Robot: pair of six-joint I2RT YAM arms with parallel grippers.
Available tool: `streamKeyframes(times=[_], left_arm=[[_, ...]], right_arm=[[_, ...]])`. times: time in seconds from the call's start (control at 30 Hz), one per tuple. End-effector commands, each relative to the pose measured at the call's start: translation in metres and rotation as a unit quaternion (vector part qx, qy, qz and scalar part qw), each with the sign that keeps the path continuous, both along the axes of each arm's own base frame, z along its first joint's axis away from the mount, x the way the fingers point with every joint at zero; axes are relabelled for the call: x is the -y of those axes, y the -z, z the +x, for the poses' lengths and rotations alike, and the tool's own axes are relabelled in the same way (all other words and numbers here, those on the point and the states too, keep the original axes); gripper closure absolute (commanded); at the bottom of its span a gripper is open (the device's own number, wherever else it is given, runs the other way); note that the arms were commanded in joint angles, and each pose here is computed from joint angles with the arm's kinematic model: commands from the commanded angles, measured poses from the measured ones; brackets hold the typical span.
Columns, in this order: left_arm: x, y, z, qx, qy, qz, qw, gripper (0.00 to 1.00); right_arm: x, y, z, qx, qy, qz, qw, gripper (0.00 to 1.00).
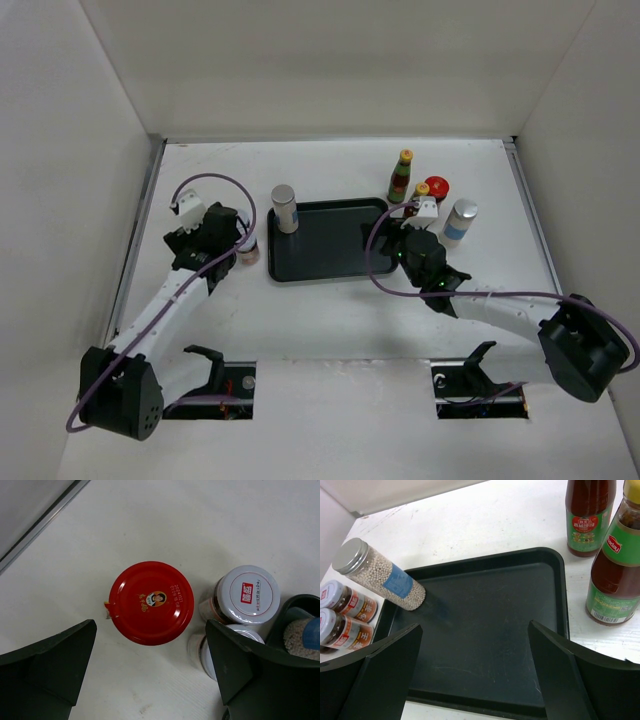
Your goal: Organize the condiment bottles
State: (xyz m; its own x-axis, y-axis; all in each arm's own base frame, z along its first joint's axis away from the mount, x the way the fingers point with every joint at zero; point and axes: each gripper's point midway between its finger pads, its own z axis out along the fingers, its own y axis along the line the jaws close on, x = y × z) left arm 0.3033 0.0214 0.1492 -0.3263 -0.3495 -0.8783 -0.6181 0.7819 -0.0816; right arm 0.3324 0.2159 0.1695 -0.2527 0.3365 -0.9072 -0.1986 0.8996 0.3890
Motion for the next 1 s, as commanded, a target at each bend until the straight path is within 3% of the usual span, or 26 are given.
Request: streamKeyframes(times=[0.0,0.3,0.47,0.57,0.63,0.97], left_arm=[[0.001,-0.004,0.014,0.029,-0.007,-0.018,0.999,0.08],[-0.009,0.027,0.025,0.036,-0.038,-0.027,0.998,0.18],[-0.01,0.022,0.025,0.059,-0.036,-0.029,0.997,0.48],[-0.009,0.001,0.02,0.092,-0.03,-0.028,0.995,0.6],[-0.01,-0.019,0.014,0.12,-0.03,-0.023,0.992,0.63],[0.022,-0.152,-0.014,0.25,0.037,-0.002,0.968,0.63]], right_arm=[[-0.006,-0.029,0.003,0.03,-0.006,0.039,0.999,0.06],[-0.005,-0.03,0.002,0.032,-0.006,0.04,0.999,0.04],[-0.003,-0.029,0.003,0.031,-0.005,0.037,0.999,0.04],[-0.003,-0.025,0.005,0.025,-0.003,0.033,0.999,0.04],[-0.005,-0.026,0.005,0.028,-0.005,0.032,0.999,0.04],[-0.001,-0.025,0.005,0.026,-0.001,0.033,0.999,0.03]])
